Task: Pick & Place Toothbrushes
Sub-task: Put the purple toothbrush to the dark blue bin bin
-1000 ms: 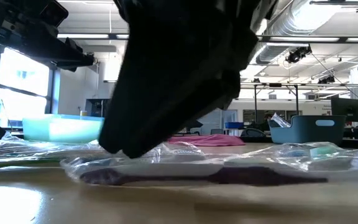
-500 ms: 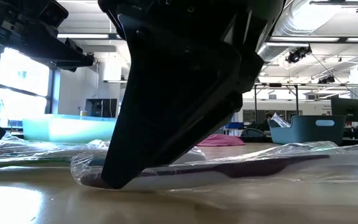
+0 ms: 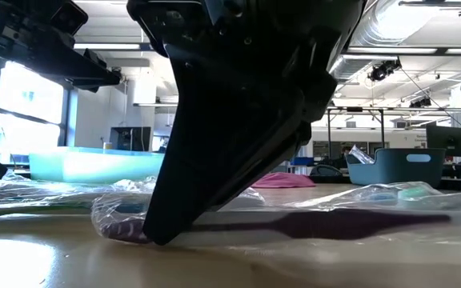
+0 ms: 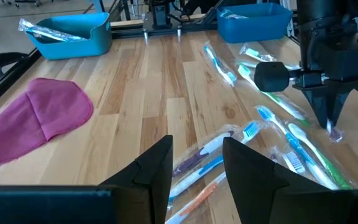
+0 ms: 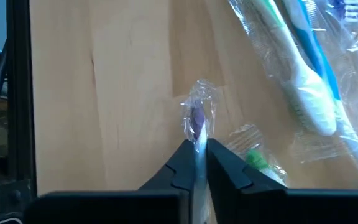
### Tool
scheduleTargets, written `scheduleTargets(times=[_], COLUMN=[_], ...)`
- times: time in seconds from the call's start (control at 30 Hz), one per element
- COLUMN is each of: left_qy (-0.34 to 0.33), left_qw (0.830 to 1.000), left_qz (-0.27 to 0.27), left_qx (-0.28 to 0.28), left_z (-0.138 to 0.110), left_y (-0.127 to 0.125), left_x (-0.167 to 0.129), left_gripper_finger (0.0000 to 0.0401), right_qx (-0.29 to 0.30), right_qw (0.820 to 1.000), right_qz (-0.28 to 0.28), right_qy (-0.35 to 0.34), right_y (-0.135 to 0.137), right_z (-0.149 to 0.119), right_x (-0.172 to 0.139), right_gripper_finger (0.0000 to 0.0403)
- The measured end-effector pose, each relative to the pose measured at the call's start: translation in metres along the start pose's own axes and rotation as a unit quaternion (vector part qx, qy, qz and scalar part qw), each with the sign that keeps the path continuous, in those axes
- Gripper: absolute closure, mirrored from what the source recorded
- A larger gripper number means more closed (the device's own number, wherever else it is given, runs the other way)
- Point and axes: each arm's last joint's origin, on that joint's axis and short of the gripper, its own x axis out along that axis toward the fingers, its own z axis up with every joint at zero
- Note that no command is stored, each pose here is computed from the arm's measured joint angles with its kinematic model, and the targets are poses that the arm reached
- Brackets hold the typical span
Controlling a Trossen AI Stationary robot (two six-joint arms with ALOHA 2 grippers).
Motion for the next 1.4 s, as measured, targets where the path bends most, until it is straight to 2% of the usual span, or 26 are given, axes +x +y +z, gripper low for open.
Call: scheduleTargets(times=[0.33, 0.63, 0.73, 1.0, 1.17, 1.4], left_qy=[0.000, 0.000, 0.000, 0.001, 0.001, 0.001], left_qw=[1.000, 1.000, 1.000, 1.000, 1.000, 1.000], left_qz=[0.000, 0.000, 0.000, 0.000, 0.000, 0.000], left_qx=[0.000, 0.000, 0.000, 0.000, 0.000, 0.000], left_z=[0.000, 0.000, 0.000, 0.000, 0.000, 0.000], left_y=[0.000, 0.000, 0.000, 0.000, 0.000, 0.000], left_x=[0.000, 0.000, 0.000, 0.000, 0.000, 0.000], left_gripper_finger=[0.0265, 0.0265, 0.0265, 0.0265, 0.0265, 0.0265], right_qx=[0.001, 0.006, 0.008, 0.044, 0.095, 0.102], right_qw=[1.000, 0.999, 0.998, 0.989, 0.985, 0.979], right_qz=[0.014, 0.027, 0.010, -0.077, -0.084, -0.100], right_qy=[-0.002, -0.034, -0.058, -0.116, -0.121, -0.144], right_y=[0.002, 0.008, 0.008, 0.008, 0.006, 0.004], right_z=[0.003, 0.017, 0.023, 0.025, 0.025, 0.028], right_x=[-0.007, -0.040, -0.057, -0.107, -0.127, -0.134], right_gripper_finger=[0.0390, 0.0390, 0.0390, 0.0390, 0.0390, 0.0390])
